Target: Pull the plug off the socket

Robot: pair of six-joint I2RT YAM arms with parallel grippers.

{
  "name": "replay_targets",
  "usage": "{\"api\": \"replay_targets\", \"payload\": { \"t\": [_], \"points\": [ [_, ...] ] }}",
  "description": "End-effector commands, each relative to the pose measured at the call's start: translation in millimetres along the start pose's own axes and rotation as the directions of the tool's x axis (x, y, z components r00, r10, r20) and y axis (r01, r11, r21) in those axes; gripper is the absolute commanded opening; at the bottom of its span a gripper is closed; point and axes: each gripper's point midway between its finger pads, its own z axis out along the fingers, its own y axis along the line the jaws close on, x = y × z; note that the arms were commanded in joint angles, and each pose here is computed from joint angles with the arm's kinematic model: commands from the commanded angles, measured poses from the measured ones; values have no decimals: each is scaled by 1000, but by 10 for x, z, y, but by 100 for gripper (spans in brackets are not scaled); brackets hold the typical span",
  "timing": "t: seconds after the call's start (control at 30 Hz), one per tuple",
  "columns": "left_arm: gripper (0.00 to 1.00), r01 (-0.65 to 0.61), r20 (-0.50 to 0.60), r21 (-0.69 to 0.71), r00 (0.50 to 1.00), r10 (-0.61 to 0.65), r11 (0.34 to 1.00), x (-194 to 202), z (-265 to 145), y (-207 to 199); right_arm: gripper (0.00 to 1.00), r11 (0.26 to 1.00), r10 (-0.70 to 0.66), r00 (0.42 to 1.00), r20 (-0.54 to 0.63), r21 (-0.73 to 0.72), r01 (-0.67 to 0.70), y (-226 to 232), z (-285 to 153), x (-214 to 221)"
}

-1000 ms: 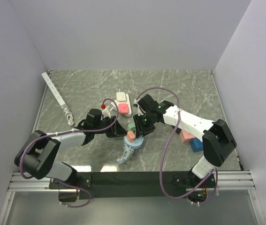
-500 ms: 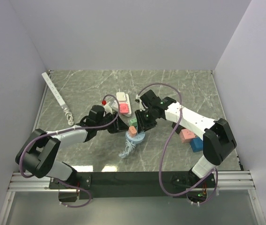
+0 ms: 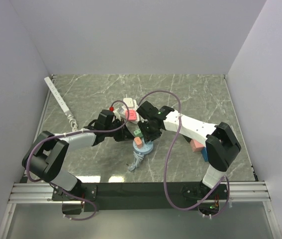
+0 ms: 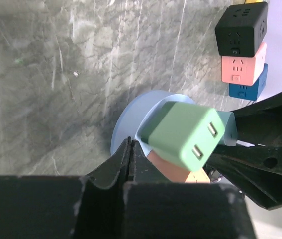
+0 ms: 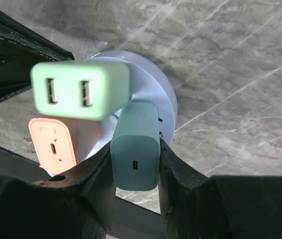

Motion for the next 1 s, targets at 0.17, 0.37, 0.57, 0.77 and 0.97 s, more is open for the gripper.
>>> {"api": "replay_targets", "payload": {
  "t": [0.17, 0.37, 0.57, 0.77, 0.97],
  "points": [
    [0, 11, -37, -12, 999, -12, 1000, 102, 56, 65, 0, 999, 48, 968, 247, 5, -51, 226, -154, -549],
    [0, 3, -25, -28, 1000, -4, 1000, 89, 20, 76, 0, 998, 53, 968, 244, -50, -42, 170, -384, -476],
    [0, 4, -33, -23, 999, -5, 1000, 101, 40, 81, 0, 959, 110, 974, 196, -280, -51, 85, -570, -411],
    [0, 5, -38, -19, 999, -5, 1000, 63, 84, 59, 0, 971, 70, 986, 149, -238, -33, 167, -436, -424],
    [1, 3, -1, -4, 1000, -3, 1000, -12, 19, -34, 0, 977, 96, 986, 133, -200, -68, 208, -216, -391]
  ]
}}
